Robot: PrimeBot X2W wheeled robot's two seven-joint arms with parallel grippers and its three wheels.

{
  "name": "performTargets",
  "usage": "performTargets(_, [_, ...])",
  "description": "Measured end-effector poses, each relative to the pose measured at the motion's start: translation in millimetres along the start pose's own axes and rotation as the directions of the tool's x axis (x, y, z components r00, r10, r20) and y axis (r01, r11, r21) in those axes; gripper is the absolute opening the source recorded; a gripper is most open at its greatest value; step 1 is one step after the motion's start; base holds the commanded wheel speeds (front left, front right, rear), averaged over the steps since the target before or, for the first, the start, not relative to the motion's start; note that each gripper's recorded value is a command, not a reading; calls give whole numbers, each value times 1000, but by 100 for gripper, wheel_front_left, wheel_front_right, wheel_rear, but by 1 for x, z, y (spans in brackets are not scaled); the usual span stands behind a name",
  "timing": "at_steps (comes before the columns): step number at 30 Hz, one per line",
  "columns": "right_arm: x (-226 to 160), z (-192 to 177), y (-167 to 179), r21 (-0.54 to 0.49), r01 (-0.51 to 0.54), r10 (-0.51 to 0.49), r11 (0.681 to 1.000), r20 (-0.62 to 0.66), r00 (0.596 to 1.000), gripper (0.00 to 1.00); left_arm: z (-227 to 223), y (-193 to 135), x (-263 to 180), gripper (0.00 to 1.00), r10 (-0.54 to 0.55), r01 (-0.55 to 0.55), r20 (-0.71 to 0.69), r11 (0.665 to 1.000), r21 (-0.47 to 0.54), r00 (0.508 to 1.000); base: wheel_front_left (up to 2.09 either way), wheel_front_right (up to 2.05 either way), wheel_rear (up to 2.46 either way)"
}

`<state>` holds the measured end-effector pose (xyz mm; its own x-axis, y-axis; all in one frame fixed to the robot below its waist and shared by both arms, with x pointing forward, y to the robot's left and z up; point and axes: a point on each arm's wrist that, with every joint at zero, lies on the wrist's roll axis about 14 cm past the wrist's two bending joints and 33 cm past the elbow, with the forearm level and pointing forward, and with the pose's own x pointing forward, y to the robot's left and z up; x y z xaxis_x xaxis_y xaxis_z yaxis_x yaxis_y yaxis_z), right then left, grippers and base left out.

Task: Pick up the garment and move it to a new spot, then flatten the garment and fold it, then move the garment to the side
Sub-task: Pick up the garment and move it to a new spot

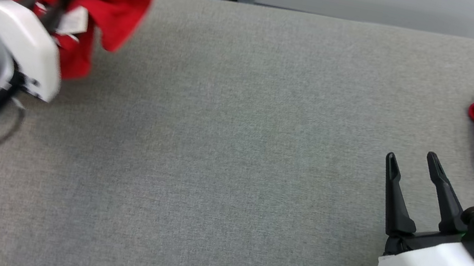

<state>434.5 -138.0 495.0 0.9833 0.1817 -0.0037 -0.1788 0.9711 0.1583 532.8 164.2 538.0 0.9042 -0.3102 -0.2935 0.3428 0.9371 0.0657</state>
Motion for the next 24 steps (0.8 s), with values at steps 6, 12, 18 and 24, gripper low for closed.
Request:
performTargets(6, [-20,10,-9,6,38,-38,999,23,999,100,-13,-100,2,0,-172,171,-12,983,-63,985,0,0,0])
performTargets(12, [-32,15,-16,15,64,-65,998,34,997,100,-46,-173,12,0,-273,262,-44,950,-168,961,0,0,0])
performTargets(18, [-50,16,-33,27,124,-125,992,40,991,100,-69,-229,33,0,-322,304,-42,925,-230,946,0,0,0])
performTargets(24, [-65,13,-49,29,181,-182,983,32,983,100,-83,-257,47,2,-342,315,-71,916,-246,937,0,0,0])
